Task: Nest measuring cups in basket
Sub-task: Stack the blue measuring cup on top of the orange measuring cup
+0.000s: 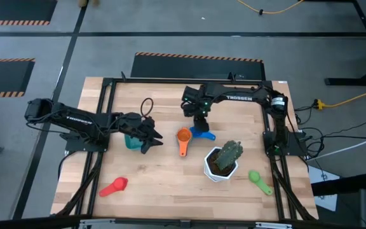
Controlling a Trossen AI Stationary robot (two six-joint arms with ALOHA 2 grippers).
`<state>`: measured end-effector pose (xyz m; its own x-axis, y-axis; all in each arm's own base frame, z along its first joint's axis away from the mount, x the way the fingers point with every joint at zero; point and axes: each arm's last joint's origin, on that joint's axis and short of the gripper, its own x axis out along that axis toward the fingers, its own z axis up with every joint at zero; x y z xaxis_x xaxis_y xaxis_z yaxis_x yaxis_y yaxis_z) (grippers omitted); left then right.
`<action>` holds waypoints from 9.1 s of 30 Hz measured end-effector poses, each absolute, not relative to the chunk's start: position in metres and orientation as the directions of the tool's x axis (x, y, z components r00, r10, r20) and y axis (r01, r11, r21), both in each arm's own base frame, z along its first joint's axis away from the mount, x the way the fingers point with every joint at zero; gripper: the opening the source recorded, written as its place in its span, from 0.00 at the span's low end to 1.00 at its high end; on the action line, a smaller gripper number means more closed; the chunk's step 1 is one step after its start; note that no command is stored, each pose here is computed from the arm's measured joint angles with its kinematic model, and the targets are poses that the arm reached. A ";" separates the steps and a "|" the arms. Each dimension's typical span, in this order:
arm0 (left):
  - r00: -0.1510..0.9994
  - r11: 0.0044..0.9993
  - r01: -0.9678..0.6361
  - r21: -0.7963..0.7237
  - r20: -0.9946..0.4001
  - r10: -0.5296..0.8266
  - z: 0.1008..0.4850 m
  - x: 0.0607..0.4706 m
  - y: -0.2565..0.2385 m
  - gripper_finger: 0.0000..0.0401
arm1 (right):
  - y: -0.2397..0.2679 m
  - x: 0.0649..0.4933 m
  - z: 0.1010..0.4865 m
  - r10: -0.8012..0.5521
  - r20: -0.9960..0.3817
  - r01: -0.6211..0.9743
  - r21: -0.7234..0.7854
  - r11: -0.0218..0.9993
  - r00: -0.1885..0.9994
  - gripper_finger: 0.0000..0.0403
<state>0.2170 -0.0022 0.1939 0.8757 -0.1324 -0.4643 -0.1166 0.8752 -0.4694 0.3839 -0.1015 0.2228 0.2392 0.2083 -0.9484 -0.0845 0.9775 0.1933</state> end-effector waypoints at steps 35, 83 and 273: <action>0.879 0.883 -0.143 -0.447 -0.467 -0.094 0.194 0.217 -0.005 0.45 | -0.110 0.367 0.151 0.178 -0.939 0.111 0.219 0.969 0.294 0.34; 0.873 0.785 -0.485 -0.386 -0.261 0.411 0.213 0.222 0.021 0.45 | -0.110 0.403 0.242 -0.239 -0.914 0.288 -0.145 0.947 0.327 0.04; 0.787 0.477 -0.049 -0.878 -0.328 -0.523 0.171 0.341 0.131 0.02 | -0.016 0.187 0.279 -0.228 -0.584 0.265 -0.023 0.964 0.779 0.29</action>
<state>0.3408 0.1307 0.1705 0.7867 -0.5232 -0.3277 -0.0486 0.4767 -0.8777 0.1867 -0.0165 0.2789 0.7791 -0.2280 -0.5840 0.2649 0.9640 -0.0230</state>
